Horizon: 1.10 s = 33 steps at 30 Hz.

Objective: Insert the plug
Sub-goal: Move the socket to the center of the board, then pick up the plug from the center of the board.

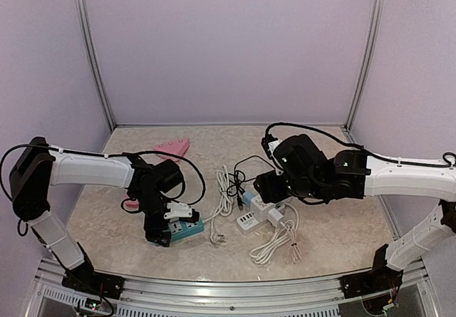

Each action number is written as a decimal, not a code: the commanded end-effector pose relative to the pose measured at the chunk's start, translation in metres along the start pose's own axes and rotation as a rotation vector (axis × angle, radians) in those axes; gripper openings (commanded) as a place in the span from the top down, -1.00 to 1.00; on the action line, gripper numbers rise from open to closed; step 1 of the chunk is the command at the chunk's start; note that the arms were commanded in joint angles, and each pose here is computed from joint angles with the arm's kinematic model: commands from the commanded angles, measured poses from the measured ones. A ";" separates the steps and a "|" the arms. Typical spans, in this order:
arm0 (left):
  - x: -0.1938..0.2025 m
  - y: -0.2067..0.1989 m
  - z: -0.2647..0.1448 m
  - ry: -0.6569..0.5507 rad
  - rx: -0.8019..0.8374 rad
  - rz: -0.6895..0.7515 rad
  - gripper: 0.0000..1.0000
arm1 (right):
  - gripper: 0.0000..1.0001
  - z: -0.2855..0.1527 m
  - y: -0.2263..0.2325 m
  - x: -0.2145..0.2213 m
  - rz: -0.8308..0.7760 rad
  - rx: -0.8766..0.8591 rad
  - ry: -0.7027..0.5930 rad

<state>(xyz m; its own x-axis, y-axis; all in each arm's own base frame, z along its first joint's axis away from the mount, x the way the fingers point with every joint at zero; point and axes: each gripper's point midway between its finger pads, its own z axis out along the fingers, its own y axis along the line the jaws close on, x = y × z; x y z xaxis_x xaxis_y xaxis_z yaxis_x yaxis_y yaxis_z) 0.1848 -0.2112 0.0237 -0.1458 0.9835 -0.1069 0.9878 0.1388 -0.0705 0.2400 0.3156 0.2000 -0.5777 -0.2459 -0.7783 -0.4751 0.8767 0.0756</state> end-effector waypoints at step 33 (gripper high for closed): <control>0.132 0.159 -0.023 0.086 -0.094 0.189 -0.72 | -0.49 0.025 0.041 -0.017 -0.148 0.009 0.057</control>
<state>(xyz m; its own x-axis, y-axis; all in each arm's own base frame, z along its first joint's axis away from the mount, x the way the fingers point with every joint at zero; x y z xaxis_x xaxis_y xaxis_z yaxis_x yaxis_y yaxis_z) 0.3205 -0.0502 0.0284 -0.0143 0.9999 0.0006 0.9983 0.0142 0.0571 0.2472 0.3597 0.2036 -0.5468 -0.3486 -0.7612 -0.5352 0.8447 -0.0024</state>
